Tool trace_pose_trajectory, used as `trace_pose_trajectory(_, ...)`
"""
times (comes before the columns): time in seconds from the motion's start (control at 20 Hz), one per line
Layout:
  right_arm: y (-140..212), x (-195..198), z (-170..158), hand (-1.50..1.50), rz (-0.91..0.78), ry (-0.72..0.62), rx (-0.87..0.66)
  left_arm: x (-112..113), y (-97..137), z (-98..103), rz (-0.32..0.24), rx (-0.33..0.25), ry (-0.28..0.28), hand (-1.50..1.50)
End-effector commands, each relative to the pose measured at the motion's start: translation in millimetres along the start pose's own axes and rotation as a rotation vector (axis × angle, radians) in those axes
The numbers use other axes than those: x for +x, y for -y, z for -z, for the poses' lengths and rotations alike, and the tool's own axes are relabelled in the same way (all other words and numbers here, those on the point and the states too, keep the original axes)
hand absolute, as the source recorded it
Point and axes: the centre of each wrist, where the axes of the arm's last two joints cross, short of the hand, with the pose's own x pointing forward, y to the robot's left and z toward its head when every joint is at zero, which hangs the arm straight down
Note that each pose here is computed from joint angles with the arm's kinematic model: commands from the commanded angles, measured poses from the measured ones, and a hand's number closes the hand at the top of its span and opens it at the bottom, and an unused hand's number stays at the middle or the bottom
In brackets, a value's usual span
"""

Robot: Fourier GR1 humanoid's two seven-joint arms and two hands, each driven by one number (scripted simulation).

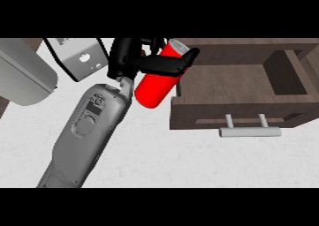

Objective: Pick up the can, place it into the drawer and close the drawer

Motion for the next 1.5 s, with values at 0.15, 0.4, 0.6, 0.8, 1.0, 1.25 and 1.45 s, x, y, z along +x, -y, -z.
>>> trace_pose_trajectory(0.15,5,0,10,-1.5,0.007,-0.006,0.02,51,41,38,0.016,0.001,0.007,1.5)
trace_pose_trajectory(0.4,-4,-1,10,-1.5,-0.001,0.005,-0.001,47,54,49,0.023,0.001,-0.019,1.5)
trace_pose_trajectory(0.6,-4,-2,12,-1.5,0.001,0.01,0.004,49,64,60,0.044,-0.003,-0.057,1.5)
trace_pose_trajectory(0.8,-8,-7,8,-1.5,0.005,-0.005,0.017,60,74,67,0.063,-0.013,-0.045,1.5)
trace_pose_trajectory(1.0,-6,-3,25,-1.5,0.006,0.006,0.029,58,84,74,0.115,0.015,-0.033,1.5)
trace_pose_trajectory(1.25,0,-5,29,-1.5,-0.004,0.014,0.016,60,84,82,0.135,0.001,-0.05,1.5)
trace_pose_trajectory(1.45,-17,-5,41,-1.5,0.002,0.004,0.03,45,94,70,0.142,0.005,-0.084,1.5)
